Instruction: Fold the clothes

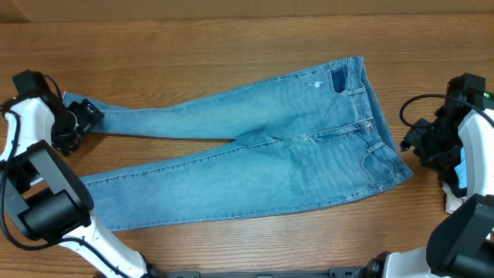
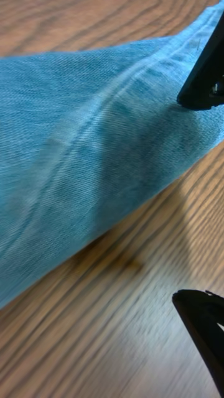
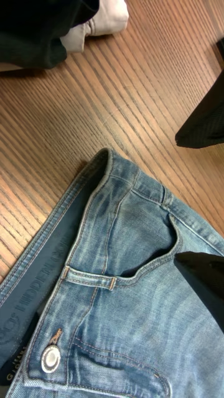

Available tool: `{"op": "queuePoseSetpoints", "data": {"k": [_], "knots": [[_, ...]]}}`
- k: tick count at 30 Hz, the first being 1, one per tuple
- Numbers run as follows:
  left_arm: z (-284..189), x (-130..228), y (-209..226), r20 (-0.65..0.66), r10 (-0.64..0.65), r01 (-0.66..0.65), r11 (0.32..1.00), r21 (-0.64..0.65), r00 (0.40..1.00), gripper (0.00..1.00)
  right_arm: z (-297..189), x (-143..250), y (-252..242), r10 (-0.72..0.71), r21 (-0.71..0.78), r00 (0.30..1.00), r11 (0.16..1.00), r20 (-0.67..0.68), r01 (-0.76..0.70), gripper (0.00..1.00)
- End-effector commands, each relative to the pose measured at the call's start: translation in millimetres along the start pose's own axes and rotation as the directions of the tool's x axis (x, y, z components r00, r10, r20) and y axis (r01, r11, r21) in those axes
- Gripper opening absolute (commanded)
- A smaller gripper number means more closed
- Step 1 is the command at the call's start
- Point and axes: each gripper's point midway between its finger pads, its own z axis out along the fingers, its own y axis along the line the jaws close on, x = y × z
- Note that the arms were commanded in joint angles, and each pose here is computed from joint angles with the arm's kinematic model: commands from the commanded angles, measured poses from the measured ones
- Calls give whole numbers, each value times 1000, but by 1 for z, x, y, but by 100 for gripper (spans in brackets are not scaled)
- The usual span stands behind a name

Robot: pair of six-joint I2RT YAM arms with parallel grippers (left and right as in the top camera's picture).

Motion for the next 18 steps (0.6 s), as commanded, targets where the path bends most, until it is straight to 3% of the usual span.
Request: {"op": "queuePoseSetpoints", "data": {"k": [1,5,6,9,11,15,18], "knots": [[11,11,-8,-19,-18,19,998,66,1000,91,-7,-5,1,2,-11,1000,1000,27,-2,58],[20,5,-21,44,15,-19,995,97,999,81,-7,-5,1,2,-11,1000,1000,27,-2,58],[21,4,-26,54,26,-31,994,103,998,73,-7,-5,1,2,-11,1000,1000,27,-2,58],[21,6,-37,64,49,-56,992,112,997,43,-7,-5,1,0,-10,1000,1000,27,1,58],[22,8,-37,57,53,-59,992,110,997,7,-7,-5,1,0,-11,1000,1000,28,1,58],[8,18,-31,12,43,-44,994,97,999,4,-7,-5,1,0,-11,1000,1000,28,1,58],[-60,43,-33,-20,67,-64,991,113,998,4,-7,-6,2,-1,-13,999,1000,34,1,58]]}}
